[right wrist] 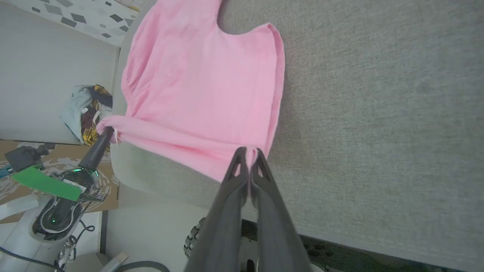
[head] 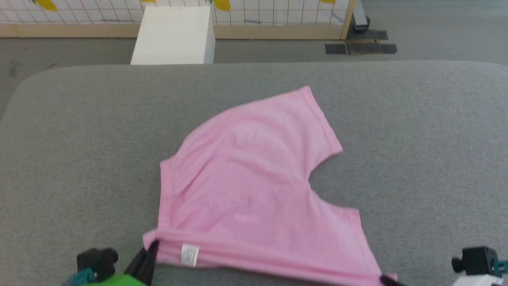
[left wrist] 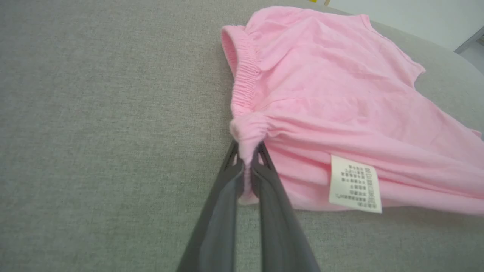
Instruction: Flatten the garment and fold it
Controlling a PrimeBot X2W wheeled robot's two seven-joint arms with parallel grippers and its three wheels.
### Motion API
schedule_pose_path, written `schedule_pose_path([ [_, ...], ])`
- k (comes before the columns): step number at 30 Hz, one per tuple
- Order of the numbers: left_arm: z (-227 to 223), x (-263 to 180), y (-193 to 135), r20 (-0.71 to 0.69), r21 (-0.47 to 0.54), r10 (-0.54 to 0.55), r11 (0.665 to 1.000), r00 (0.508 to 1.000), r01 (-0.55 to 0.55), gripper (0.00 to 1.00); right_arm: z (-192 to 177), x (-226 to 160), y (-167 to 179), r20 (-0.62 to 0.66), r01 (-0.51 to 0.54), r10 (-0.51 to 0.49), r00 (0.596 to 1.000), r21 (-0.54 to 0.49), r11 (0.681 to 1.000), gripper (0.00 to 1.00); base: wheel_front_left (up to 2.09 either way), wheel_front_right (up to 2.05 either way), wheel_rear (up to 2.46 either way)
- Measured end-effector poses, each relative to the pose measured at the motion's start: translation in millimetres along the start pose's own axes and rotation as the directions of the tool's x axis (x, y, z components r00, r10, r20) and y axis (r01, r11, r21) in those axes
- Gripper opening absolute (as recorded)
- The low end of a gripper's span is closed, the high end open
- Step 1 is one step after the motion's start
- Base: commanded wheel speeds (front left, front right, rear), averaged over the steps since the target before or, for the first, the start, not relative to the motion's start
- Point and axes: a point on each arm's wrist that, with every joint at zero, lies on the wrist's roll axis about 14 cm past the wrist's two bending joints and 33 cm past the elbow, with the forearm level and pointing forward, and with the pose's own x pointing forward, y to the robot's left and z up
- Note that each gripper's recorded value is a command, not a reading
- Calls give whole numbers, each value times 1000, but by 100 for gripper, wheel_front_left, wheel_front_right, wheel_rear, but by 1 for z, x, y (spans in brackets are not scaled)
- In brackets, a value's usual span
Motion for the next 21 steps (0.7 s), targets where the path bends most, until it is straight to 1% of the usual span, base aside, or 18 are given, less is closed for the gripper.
schedule_pose_path([
  [2, -11, -12, 4, -42, -12, 26, 1000, 999, -26, 0, -12, -10, 0, -50, 7, -7, 999, -1, 1000, 0, 0, 0, 0],
  [4, -16, -18, 2, -59, -34, 28, 999, 998, -30, 0, -10, -17, -1, -43, 18, -18, 999, -15, 1000, 0, 0, 0, 0],
  [7, -7, -17, -3, -38, -93, 22, 995, 999, -25, 0, 9, -20, 6, 15, 5, -4, 1000, -47, 999, 0, 0, 0, 0],
  [10, 4, -9, -7, -12, -142, 13, 990, 1000, -15, 0, 47, -11, 20, 110, -18, 30, 993, -108, 994, 0, 0, 0, 0],
  [12, 12, 0, -8, -2, -146, 5, 989, 1000, -5, 0, 74, 0, 29, 165, -28, 53, 985, -152, 988, 0, 0, 0, 0],
  [13, 21, 6, -8, 17, -146, 3, 989, 1000, -1, 0, 90, 9, 33, 188, -14, 50, 981, -185, 983, 0, 0, 0, 0],
  [17, 42, 28, -6, 60, -153, -2, 988, 998, 11, 0, 138, 41, 41, 256, 26, 41, 966, -253, 967, 0, 0, 0, 0],
  [19, 50, 39, -3, 71, -154, 0, 988, 997, 11, 0, 158, 63, 50, 261, 8, 63, 963, -264, 964, 0, 0, 0, 0],
  [21, 53, 48, 1, 75, -151, 6, 988, 997, 6, 0, 170, 85, 57, 249, 22, 57, 967, -302, 953, 0, 0, 0, 0],
])
